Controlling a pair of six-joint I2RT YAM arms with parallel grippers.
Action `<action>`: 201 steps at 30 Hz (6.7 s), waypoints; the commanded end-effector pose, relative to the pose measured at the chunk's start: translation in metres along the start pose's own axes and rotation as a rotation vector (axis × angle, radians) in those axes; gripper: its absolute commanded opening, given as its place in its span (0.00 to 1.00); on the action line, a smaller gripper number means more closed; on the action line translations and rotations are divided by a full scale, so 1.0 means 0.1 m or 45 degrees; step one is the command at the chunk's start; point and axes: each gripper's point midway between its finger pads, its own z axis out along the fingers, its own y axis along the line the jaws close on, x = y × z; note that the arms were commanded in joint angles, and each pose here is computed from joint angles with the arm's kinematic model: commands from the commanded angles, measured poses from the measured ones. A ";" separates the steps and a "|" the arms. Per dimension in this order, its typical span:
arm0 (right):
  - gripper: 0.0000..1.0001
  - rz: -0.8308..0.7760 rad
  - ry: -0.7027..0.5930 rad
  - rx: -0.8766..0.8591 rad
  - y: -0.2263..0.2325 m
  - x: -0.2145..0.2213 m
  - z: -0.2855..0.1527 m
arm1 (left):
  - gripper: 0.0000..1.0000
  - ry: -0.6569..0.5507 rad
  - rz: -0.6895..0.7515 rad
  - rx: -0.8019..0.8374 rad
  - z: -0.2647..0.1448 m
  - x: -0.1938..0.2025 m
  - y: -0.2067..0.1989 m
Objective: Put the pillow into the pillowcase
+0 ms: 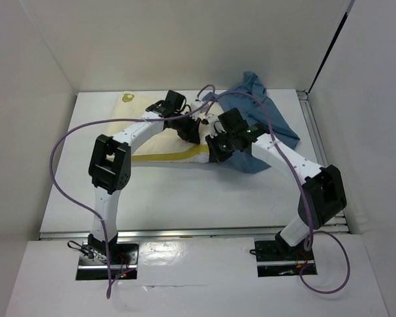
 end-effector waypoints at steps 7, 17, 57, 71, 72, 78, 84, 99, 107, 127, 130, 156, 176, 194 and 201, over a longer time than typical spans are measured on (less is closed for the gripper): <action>0.58 -0.015 -0.122 0.160 -0.02 -0.24 -0.29 | 0.00 0.016 -0.005 -0.201 0.21 0.22 0.48; 0.41 0.422 -0.148 0.603 -1.17 0.06 -0.33 | 0.00 0.011 -0.005 -0.178 0.14 0.20 0.39; 0.36 0.665 -0.207 0.503 -1.91 -0.38 0.71 | 0.00 -0.020 0.021 -0.160 -0.14 0.05 0.35; 0.47 0.717 -0.211 0.362 -1.88 -0.46 0.89 | 0.00 -0.012 0.026 -0.146 -0.14 0.07 0.33; 0.42 0.717 -0.211 0.362 -1.88 -0.46 0.89 | 0.00 -0.003 0.020 -0.144 -0.11 0.10 0.34; 0.25 0.724 -0.208 0.306 -1.86 -0.45 0.93 | 0.00 -0.023 0.021 -0.148 -0.12 0.02 0.35; 0.00 0.697 -0.227 0.221 -1.74 -0.60 0.87 | 0.00 -0.004 -0.003 -0.144 -0.07 0.07 0.37; 0.00 0.588 -0.100 0.003 -1.05 -0.60 -0.07 | 0.00 -0.039 -0.067 -0.149 0.03 0.00 0.44; 0.00 0.574 -0.036 -0.135 -0.75 -0.58 0.01 | 0.00 -0.108 -0.084 -0.160 0.00 -0.22 0.45; 0.00 0.506 -0.191 -0.236 -0.54 -1.44 0.34 | 0.00 -0.140 -0.291 0.126 0.19 -0.32 -0.32; 0.00 0.497 -0.182 -0.257 -0.46 -1.42 0.33 | 0.00 -0.113 -0.330 0.161 0.29 -0.16 -0.38; 0.60 0.565 -0.266 0.105 -0.92 -0.92 -0.47 | 0.66 -0.261 -0.214 -0.106 -0.58 -0.42 -0.38; 0.64 0.372 -0.692 0.387 -1.89 -1.95 -0.08 | 0.67 -0.433 0.193 -0.672 -1.46 -0.72 -0.25; 0.63 0.164 -0.648 0.395 -2.04 -2.06 1.23 | 0.67 -0.330 0.155 -0.775 -1.40 -0.50 -0.10; 0.59 0.065 -0.398 0.316 -1.50 -1.11 1.37 | 0.68 -0.331 0.039 -0.866 -1.34 -0.57 0.29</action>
